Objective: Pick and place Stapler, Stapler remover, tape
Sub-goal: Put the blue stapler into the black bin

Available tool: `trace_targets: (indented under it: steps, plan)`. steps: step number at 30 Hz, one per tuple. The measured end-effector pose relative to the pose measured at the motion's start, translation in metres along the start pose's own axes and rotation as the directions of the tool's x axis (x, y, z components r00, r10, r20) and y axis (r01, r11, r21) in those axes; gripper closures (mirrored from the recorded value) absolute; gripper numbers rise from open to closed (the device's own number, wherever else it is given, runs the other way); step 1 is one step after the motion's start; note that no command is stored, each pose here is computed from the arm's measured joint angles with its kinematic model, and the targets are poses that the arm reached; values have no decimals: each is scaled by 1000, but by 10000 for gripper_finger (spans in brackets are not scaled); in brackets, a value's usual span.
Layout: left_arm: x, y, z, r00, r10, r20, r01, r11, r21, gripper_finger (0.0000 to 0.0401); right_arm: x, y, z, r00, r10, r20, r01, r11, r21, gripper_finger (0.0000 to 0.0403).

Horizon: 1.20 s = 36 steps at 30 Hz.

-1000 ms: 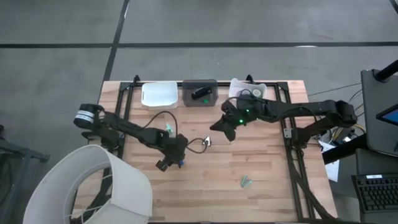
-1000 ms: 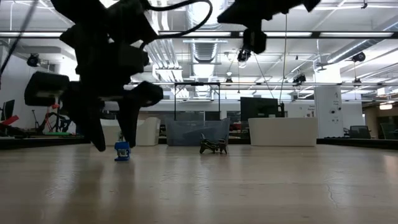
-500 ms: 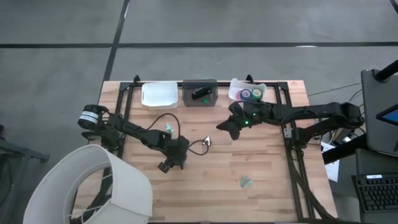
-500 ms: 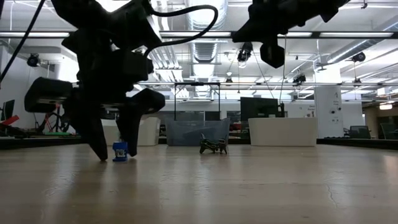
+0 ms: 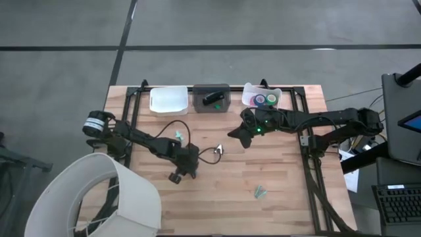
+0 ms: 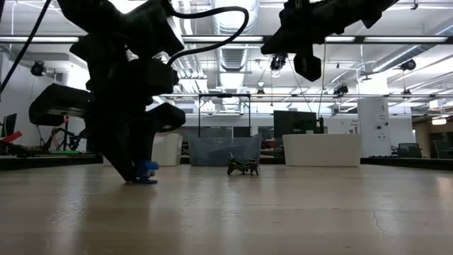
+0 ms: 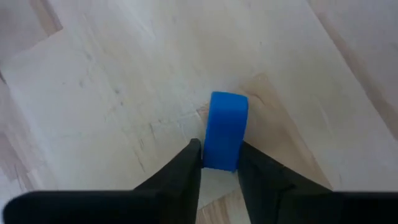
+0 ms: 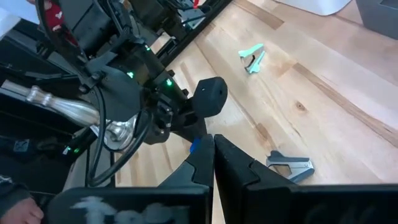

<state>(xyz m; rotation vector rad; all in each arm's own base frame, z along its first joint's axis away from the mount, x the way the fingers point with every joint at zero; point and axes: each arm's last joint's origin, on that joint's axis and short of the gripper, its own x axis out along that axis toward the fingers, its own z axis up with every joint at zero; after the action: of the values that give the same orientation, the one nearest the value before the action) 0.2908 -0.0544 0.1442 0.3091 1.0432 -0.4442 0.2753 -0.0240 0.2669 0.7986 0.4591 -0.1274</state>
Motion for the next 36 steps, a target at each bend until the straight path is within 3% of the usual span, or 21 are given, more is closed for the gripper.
trace_targets:
  steps: [6, 9, 13, 20, 25, 36]
  plan:
    - [-1, 4, 2, 998, 61, -2, -61, 991, -118, 324, 0, 0, 0, 1000, -1, -1, 1, 1000, 0, 394]
    - [-3, 12, 4, 989, 147, -7, -145, 965, -219, 317, 0, 0, 0, 1000, 1, 0, -1, 1000, 4, 394]
    - [-8, 26, 6, 980, 201, 17, -183, 923, -337, 307, 0, 0, 1, 1000, 1, 3, -1, 1000, 10, 394]
    - [-25, 70, 2, 941, 340, 0, -293, 813, -503, 325, -2, 0, 2, 1000, -4, 18, 4, 1000, 3, 394]
    - [-48, 112, 0, 897, 441, 10, -349, 724, -595, 313, -2, 0, 2, 999, -17, 31, 17, 1000, 2, 394]
    - [-108, 193, -22, 754, 657, -2, -426, 487, -763, 317, -2, -1, 3, 997, -52, 62, 53, 998, -15, 394]
